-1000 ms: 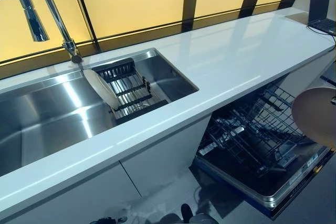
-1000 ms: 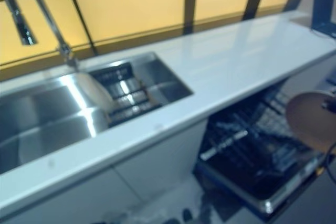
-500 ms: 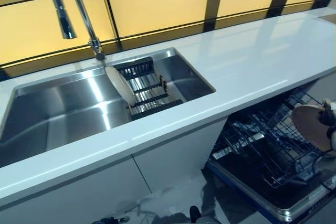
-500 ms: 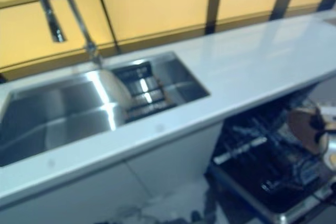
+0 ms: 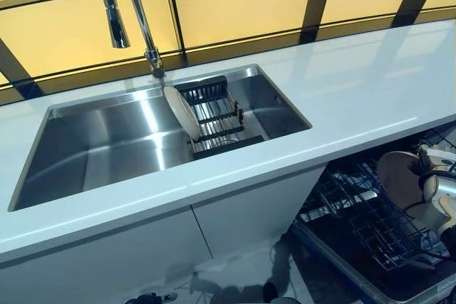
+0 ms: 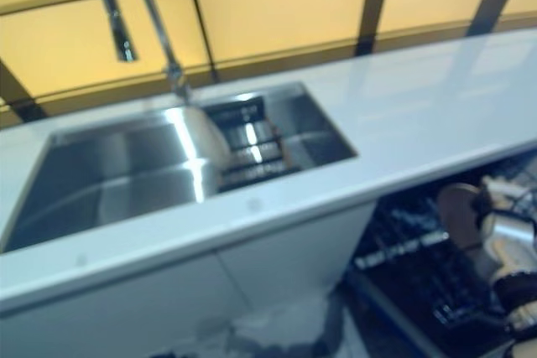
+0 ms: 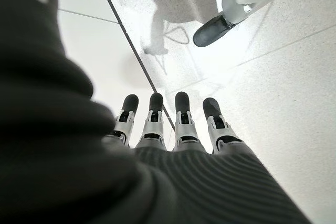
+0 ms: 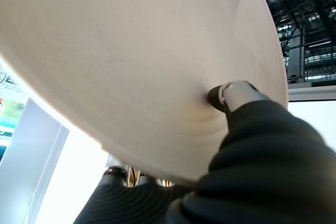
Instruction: Take plates into dishwasher
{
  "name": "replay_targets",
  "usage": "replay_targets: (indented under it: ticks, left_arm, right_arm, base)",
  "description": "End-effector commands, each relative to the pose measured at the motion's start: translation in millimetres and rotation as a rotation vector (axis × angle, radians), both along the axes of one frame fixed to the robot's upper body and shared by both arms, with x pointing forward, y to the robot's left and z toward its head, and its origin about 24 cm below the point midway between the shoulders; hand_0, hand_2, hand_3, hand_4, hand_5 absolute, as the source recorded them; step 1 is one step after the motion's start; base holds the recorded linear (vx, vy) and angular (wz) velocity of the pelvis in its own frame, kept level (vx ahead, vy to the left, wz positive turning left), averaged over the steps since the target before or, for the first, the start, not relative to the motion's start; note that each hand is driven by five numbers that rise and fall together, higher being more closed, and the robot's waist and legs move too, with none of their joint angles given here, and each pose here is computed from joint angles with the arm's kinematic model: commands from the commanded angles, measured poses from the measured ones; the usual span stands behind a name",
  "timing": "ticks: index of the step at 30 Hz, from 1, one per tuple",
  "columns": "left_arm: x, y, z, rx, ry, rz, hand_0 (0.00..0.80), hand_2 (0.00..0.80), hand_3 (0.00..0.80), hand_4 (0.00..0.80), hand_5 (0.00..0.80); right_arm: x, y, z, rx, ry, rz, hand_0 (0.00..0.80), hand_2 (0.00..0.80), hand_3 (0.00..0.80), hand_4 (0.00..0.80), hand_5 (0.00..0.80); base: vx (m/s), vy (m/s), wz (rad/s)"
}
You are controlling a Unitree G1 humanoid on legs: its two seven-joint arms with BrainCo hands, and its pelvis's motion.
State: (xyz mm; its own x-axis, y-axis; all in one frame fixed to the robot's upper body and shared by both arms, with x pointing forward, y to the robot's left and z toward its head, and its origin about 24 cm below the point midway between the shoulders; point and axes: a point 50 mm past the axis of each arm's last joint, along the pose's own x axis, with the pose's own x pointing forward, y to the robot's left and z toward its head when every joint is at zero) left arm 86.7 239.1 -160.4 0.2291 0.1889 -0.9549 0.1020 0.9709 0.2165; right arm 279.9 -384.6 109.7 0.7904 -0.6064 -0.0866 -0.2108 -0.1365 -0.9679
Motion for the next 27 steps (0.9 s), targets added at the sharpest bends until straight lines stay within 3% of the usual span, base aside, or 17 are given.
replay_targets:
  ticks: [1,14,27]
  left_arm:
    - [14,18,8,0.060,-0.013,-0.063,0.000,0.000,0.000,0.000,0.000]
    - [22,8,7,0.032,-0.042,-0.079,0.000,0.000,0.000,0.000,0.000]
    - [25,3,7,0.022,-0.050,-0.112,0.000,0.000,0.000,0.000,0.000]
  right_arm:
    - [21,6,20,-0.023,-0.058,-0.036,0.800,0.800,0.800,0.800,0.800]
    - [29,24,-18,0.051,0.079,-0.109,0.800,0.800,0.800,0.800,0.800]
    - [13,31,-72,0.132,0.244,-0.227,0.800,0.800,0.800,0.800,0.800]
  base:
    - [-0.009,-0.002,0.04]
    - [-0.012,0.008,0.07]
    - [-0.005,0.009,0.05]
